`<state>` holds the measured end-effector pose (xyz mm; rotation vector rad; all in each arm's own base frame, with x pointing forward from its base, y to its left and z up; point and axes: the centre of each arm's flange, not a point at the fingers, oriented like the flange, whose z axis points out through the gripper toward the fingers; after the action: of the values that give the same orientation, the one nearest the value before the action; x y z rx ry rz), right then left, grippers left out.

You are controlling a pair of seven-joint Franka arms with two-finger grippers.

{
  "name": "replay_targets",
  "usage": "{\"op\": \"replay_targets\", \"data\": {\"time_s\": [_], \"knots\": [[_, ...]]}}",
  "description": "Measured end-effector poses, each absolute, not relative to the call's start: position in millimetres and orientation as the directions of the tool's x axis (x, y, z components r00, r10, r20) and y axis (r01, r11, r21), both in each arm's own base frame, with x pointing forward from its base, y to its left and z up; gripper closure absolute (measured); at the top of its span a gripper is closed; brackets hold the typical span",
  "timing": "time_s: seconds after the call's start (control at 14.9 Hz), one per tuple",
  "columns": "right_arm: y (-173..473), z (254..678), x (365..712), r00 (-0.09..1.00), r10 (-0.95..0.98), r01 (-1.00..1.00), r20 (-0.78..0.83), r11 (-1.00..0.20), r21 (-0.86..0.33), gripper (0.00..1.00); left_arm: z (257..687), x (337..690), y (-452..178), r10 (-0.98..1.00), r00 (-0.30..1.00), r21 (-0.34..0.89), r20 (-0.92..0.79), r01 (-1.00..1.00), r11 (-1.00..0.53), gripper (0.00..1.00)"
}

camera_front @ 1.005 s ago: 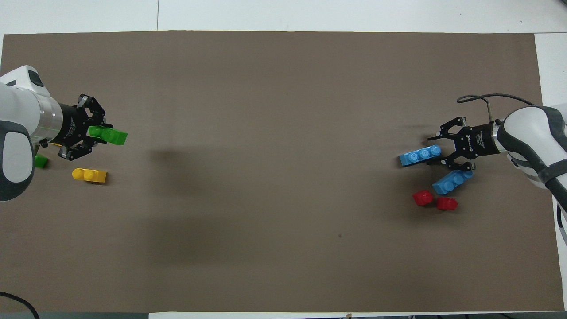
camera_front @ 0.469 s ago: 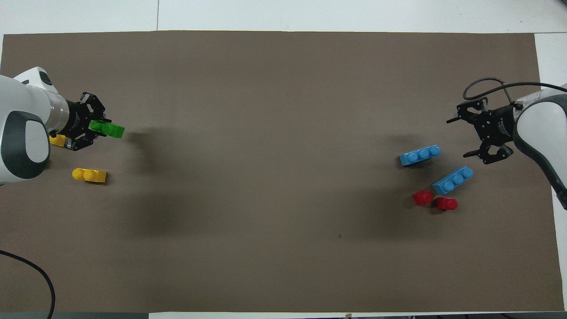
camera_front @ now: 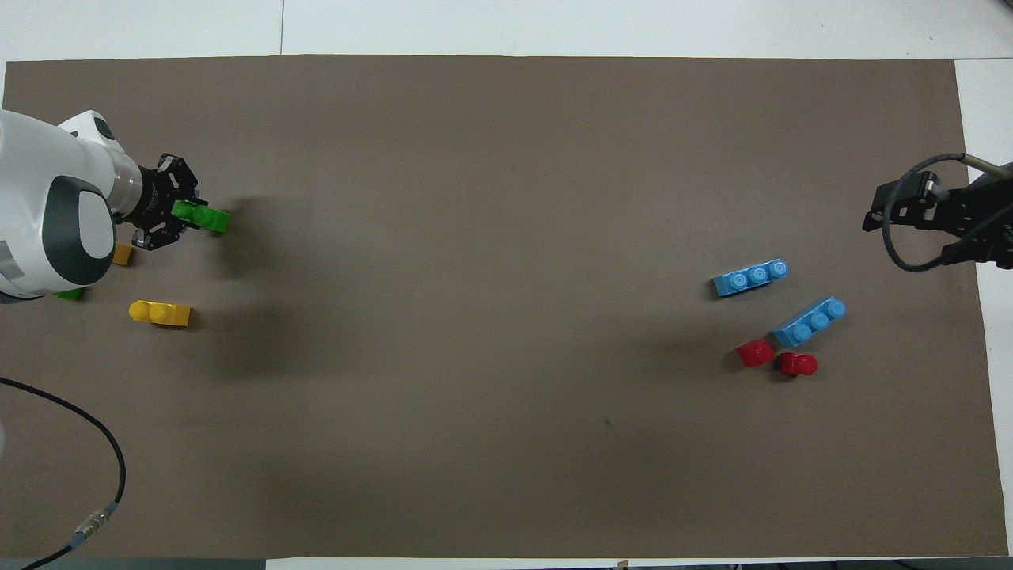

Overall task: Remove green block with left arm and hold with right
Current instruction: 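Lower the green brick near the yellow bricks while the right gripper retracts, then open the left gripper and draw it back from the green brick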

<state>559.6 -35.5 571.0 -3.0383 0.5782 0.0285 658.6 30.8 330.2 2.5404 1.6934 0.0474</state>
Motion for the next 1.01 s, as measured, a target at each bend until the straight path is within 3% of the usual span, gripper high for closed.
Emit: {"op": "replay_targets", "data": {"time_s": [0.27,0.74,0.8,1.01], "knots": [[-13,605,543,0.968,-0.251,-0.250,0.020,-0.967,-0.042,0.00,323,662,48,0.929,0.370,0.109,-0.011,0.924,-0.367,0.66],[5,608,541,0.979,-0.202,-0.201,0.025,-0.979,-0.041,0.00,320,662,53,0.902,0.431,0.125,0.008,0.895,-0.429,0.66],[3,608,541,0.980,-0.197,-0.196,0.026,-0.980,-0.039,0.00,318,661,54,0.898,0.440,0.124,0.009,0.890,-0.438,0.62],[-8,608,541,0.985,-0.167,-0.166,0.033,-0.986,-0.009,0.00,310,660,60,0.890,0.455,0.117,0.010,0.884,-0.453,0.31]]}}
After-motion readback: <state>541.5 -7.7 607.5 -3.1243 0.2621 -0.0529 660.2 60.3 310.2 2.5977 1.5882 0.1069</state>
